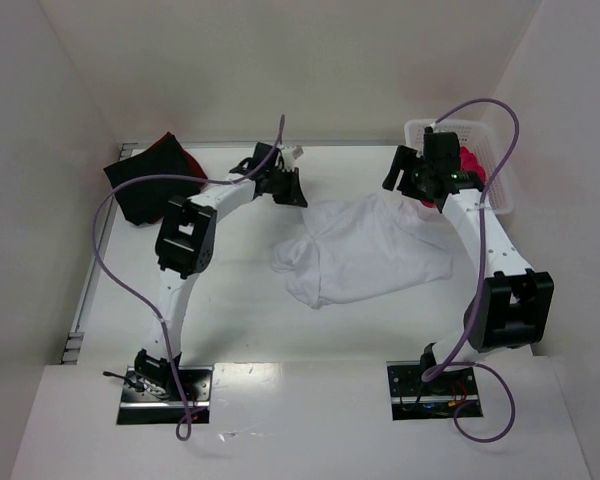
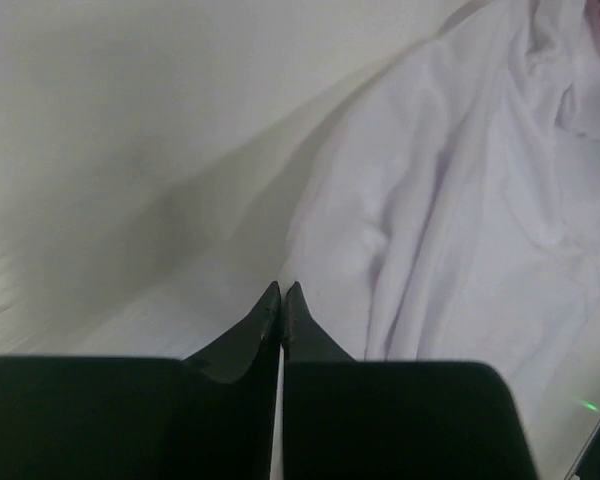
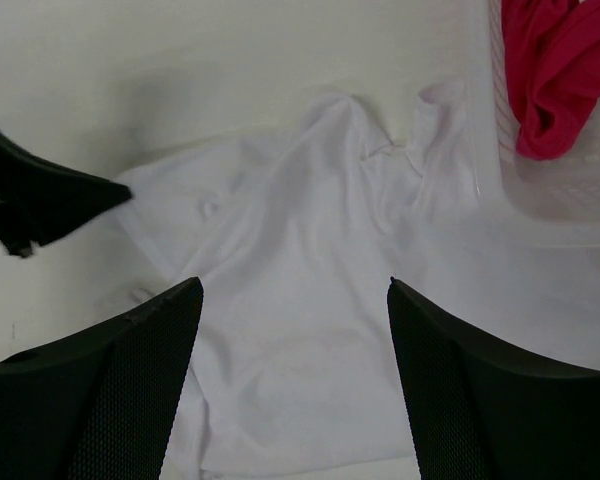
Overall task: Fold and stack the t-shirts
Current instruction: Flatten out the tshirt
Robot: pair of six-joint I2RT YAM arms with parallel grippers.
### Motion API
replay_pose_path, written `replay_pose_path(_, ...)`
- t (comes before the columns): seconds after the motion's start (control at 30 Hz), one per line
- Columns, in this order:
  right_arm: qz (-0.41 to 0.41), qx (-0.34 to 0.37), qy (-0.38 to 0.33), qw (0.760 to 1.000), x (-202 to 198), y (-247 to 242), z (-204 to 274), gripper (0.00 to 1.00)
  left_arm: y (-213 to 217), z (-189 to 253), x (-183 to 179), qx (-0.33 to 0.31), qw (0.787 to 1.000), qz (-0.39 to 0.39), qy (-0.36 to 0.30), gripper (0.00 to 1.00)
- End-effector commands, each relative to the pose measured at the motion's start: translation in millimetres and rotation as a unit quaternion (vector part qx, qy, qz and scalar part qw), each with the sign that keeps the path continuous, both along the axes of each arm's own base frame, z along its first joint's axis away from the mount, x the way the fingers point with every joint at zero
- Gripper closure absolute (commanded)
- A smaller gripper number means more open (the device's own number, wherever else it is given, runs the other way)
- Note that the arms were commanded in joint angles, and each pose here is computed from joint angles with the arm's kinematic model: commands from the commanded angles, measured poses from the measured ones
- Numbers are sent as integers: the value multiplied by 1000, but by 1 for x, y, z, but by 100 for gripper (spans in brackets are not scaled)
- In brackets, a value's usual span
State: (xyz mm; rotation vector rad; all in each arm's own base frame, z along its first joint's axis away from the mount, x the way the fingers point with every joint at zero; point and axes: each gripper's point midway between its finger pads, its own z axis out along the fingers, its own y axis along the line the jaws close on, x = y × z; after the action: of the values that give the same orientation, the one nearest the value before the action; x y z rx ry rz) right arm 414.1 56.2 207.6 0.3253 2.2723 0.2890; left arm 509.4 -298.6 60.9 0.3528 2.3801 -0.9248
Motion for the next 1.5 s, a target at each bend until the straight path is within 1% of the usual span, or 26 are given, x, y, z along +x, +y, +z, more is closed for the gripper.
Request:
replay_pose_path(0.0,13,16,4,1000,-8,5,-11,20,67,104,26,4,993,62,-97,100)
replay_pose_path(0.03,17,20,6,1000,-9,7,-15,21,80,102,23,15,993,72,-91,100)
replay_pose_path(0.13,33,34,11,999,-12,14,-25,22,100,118,14,33,990,88,-104,100)
replay_pose_path(0.2,41,47,13,998,-11,20,-30,23,115,126,5,57,986,105,-117,100)
replay_pose_path(0.33,53,52,18,997,-8,28,-42,23,139,142,-1,100,975,140,-138,100)
replay_pose_path(0.4,52,48,20,997,-5,30,-47,23,152,144,0,105,973,153,-136,100)
replay_pose_path(0.53,68,36,33,996,8,41,-63,23,165,148,-1,79,974,171,-123,100)
replay_pose_path(0.6,69,36,36,996,19,43,-71,23,174,142,-1,72,976,179,-105,100)
replay_pose_path(0.73,91,26,44,994,36,58,-83,23,183,135,-3,75,977,181,-89,100)
replay_pose_path(0.8,100,16,62,993,45,64,-102,24,187,131,-4,75,977,182,-84,100)
replay_pose_path(0.93,92,-14,76,993,63,67,-122,26,191,126,-6,77,977,184,-78,100)
replay_pose_path(1.03,90,-26,78,993,73,65,-128,27,190,126,-6,71,978,180,-76,100)
replay_pose_path(1.13,93,-44,62,993,89,70,-122,31,194,117,-4,73,978,183,-67,100)
replay_pose_path(1.3,106,-92,74,987,97,89,-135,32,194,114,-1,66,980,178,-58,100)
replay_pose_path(1.47,103,-114,83,985,100,85,-141,32,197,110,2,64,980,178,-53,100)
